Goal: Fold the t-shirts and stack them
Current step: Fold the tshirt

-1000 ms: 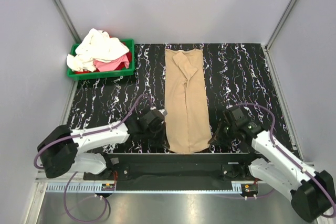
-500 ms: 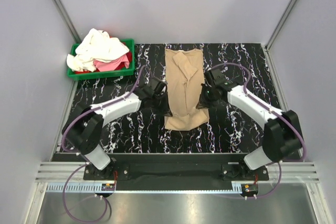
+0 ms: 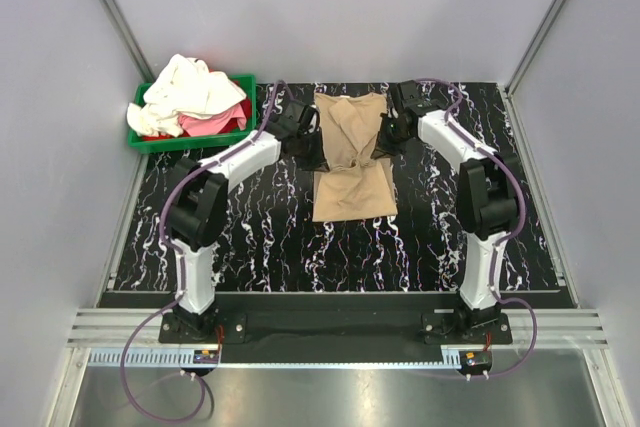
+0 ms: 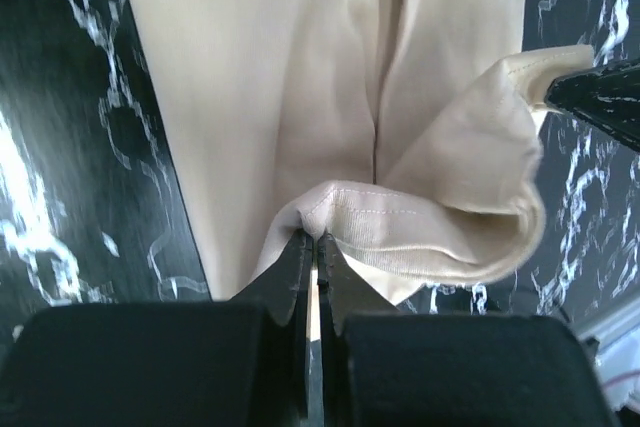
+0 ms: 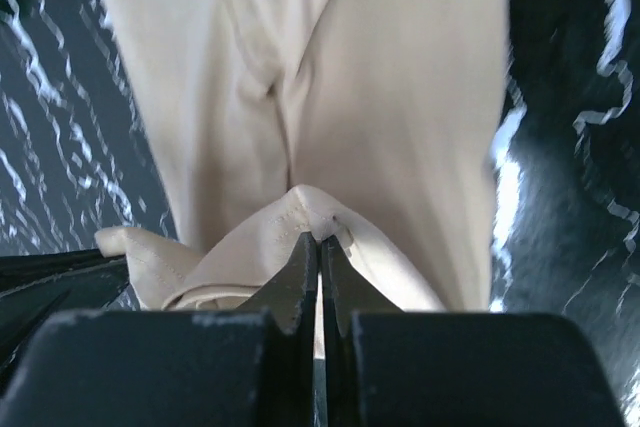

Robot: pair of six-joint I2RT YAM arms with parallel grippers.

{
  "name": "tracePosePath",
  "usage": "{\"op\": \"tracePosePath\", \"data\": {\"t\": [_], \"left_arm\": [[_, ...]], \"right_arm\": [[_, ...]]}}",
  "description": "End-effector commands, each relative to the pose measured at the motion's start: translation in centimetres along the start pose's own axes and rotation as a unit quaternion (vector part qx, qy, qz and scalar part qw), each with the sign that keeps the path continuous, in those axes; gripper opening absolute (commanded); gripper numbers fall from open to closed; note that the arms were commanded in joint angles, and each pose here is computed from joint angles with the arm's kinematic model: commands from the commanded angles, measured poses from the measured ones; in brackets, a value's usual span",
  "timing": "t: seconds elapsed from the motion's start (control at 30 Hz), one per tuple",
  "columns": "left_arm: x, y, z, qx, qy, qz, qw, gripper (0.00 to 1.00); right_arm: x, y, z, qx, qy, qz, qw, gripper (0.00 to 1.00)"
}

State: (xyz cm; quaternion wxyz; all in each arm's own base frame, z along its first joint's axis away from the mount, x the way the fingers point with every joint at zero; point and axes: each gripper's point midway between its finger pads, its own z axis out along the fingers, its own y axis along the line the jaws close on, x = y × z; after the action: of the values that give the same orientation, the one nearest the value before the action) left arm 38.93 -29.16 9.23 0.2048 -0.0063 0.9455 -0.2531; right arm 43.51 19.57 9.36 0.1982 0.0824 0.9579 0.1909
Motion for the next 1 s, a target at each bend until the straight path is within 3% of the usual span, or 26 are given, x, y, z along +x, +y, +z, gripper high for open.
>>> {"op": "tracePosePath", "data": {"t": [0.0, 0.23, 0.8, 0.97], "left_arm": [[-2.3, 0.4, 1.1, 0.003, -0.008, 0.012, 1.0, 0.0], [-5.9, 1.7, 2.5, 0.015, -0.02, -0.005, 1.0, 0.0], [-9.7, 2.2, 3.1, 0.052, -0.033, -0.025, 0.998, 0.0], [-10.7, 3.0, 4.9, 0.057, -0.031, -0.05, 0.997, 0.02]], "right_arm": [[-3.0, 0.2, 0.0, -0.016, -0.012, -0.008, 1.0, 0.0], [-5.3, -0.7, 1.0, -0.021, -0.008, -0.002, 1.0, 0.0], [-8.1, -0.8, 0.6, -0.055, -0.019, 0.005, 0.998, 0.0], [-9.4, -1.9, 2.1, -0.059, -0.02, 0.024, 0.998, 0.1]]}}
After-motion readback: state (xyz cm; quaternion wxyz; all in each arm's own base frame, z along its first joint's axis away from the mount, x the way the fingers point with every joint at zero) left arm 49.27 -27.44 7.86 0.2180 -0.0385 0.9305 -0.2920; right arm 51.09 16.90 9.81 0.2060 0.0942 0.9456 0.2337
